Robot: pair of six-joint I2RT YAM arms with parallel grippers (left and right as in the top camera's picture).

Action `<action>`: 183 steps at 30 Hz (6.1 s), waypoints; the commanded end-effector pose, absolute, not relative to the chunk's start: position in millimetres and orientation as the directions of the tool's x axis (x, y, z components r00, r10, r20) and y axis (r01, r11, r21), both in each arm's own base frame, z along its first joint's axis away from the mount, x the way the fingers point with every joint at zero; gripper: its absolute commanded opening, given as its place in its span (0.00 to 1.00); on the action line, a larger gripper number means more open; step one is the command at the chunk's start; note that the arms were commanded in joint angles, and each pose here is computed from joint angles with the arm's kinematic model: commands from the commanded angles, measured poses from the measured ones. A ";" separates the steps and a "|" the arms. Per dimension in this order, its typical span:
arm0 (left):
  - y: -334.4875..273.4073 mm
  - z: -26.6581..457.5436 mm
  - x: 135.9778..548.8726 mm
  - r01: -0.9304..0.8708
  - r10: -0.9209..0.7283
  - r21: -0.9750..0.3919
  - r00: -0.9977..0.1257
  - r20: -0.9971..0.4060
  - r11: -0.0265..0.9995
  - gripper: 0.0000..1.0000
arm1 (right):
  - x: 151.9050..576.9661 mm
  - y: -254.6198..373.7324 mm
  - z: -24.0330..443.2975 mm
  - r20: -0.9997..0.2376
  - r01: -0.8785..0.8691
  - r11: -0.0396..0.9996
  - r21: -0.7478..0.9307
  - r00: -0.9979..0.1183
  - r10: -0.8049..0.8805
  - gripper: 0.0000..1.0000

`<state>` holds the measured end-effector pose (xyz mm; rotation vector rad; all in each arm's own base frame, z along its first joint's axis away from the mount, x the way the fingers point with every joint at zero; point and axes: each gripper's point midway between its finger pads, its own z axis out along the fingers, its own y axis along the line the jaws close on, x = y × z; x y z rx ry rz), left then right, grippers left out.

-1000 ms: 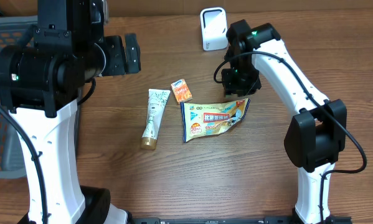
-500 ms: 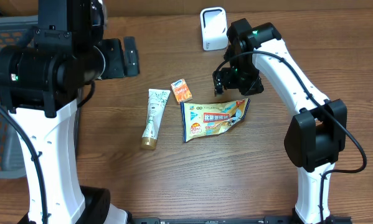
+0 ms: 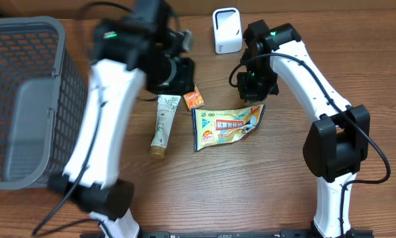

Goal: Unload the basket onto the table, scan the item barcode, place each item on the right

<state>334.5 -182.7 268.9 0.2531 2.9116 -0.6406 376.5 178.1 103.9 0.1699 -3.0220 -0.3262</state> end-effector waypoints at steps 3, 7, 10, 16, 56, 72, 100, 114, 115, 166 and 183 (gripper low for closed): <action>-218.5 195.2 328.6 0.181 0.205 -0.465 -0.979 0.000 0.867 0.04 | 364.4 173.7 94.5 0.136 -0.080 0.969 0.232 -0.984 -0.114 0.04; -218.5 147.9 327.9 0.139 0.200 -0.449 -0.976 0.091 0.883 0.04 | 355.2 169.1 75.2 0.180 -0.060 0.969 0.239 -0.978 -0.105 0.04; -216.6 120.5 326.7 0.116 0.194 -0.440 -0.971 0.137 0.891 0.04 | 346.6 181.2 68.0 0.206 -0.063 0.936 0.347 -0.968 -0.142 0.04; -214.0 77.7 320.1 0.066 0.162 -0.423 -0.967 0.196 0.904 0.04 | 333.5 195.6 56.6 0.222 -0.078 0.885 0.460 -0.954 -0.199 0.04; -206.2 44.7 355.4 -0.051 -0.017 -0.282 -0.992 0.122 0.958 0.04 | 275.1 224.4 86.6 0.268 -0.145 0.844 0.516 -0.909 -0.320 0.04; -150.6 -10.3 342.0 -0.108 -0.106 -0.014 -0.989 0.100 0.994 0.04 | 233.3 159.7 -3.9 0.430 0.038 0.984 0.173 -0.902 -0.041 0.04; -291.4 57.8 279.0 0.088 0.263 -0.560 -0.934 0.240 0.824 0.04 | 308.8 120.9 26.2 0.259 0.129 0.988 0.090 -0.961 0.102 0.04; -254.5 18.8 288.0 0.002 0.128 -0.429 -0.955 0.266 0.903 0.04 | 309.3 135.0 16.0 0.283 0.159 0.943 0.291 -0.956 0.074 0.04; -253.4 19.2 289.1 -0.005 0.123 -0.433 -0.955 0.268 0.902 0.04 | 307.9 141.0 15.2 0.288 0.162 0.933 0.320 -0.955 0.067 0.04; -181.0 -29.3 312.0 0.012 0.015 -0.015 -0.979 0.203 1.000 0.04 | 320.9 214.8 57.2 0.193 0.047 0.821 0.568 -0.978 -0.077 0.04; -179.3 -28.7 309.3 0.013 0.014 -0.008 -0.977 0.214 1.000 0.04 | 340.8 177.0 -3.8 0.148 0.117 0.943 0.311 -0.986 0.074 0.04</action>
